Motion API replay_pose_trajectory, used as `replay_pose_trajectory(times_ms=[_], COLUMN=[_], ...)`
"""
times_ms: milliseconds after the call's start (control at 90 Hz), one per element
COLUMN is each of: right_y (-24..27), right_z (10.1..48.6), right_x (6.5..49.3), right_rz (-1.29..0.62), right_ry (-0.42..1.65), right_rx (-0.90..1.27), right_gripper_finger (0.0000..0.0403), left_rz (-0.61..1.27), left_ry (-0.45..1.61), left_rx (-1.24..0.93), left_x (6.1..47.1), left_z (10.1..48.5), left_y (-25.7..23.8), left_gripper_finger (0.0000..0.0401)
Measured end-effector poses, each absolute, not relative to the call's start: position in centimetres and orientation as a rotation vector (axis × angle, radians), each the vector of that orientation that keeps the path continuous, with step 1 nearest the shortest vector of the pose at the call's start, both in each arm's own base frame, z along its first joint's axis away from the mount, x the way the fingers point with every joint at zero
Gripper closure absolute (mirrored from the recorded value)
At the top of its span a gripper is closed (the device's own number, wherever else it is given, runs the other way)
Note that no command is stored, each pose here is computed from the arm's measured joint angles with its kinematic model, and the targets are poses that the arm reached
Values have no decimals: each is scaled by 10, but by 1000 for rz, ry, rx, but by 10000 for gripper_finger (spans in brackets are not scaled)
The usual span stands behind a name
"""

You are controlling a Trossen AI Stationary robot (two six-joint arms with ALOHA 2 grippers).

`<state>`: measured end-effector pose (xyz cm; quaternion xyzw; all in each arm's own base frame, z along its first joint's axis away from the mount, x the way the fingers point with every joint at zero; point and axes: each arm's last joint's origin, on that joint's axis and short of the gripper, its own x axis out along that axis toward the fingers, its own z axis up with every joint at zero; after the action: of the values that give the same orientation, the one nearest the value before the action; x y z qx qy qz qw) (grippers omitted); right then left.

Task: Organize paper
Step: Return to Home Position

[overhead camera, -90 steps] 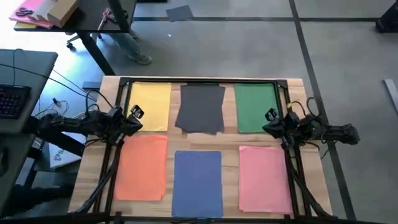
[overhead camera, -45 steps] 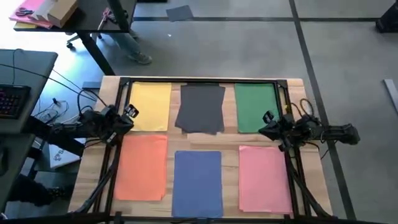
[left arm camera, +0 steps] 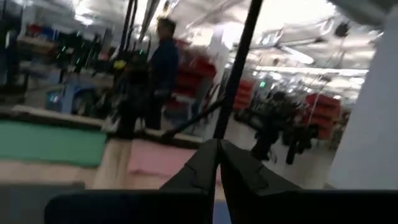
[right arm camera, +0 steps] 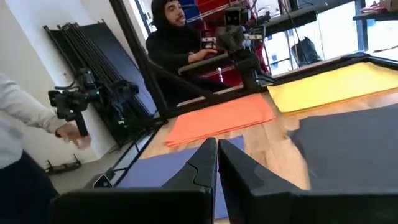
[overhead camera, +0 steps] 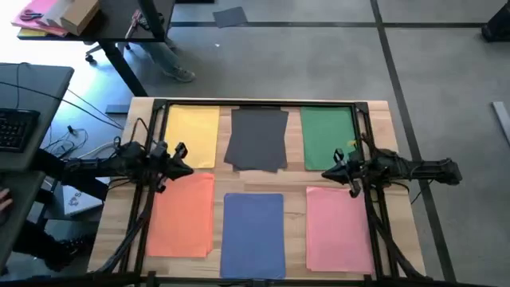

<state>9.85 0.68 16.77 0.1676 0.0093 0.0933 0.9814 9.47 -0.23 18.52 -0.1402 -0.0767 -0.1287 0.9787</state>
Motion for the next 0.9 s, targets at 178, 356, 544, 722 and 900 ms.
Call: replay_pose_trajectory(times_ms=[178, 356, 544, 722, 900], right_y=[7, 7, 7, 7, 7], right_z=[168, 168, 168, 168, 168], right_x=[99, 99, 98, 98, 98], right_rz=[188, 188, 189, 189, 189], right_ry=[19, 20, 20, 20, 20], right_rx=[337, 337, 337, 337, 337], right_gripper_finger=[402, 402, 402, 402, 402], left_rz=[-248, -246, -246, -246, -246], left_ry=[-85, -75, -74, -73, -73], left_rx=[-296, -298, -298, -299, -299], left_x=[96, 96, 96, 96, 96], left_z=[178, 178, 177, 177, 177], left_y=[-2, -2, -2, -2, -2], left_gripper_finger=[394, 394, 394, 394, 394])
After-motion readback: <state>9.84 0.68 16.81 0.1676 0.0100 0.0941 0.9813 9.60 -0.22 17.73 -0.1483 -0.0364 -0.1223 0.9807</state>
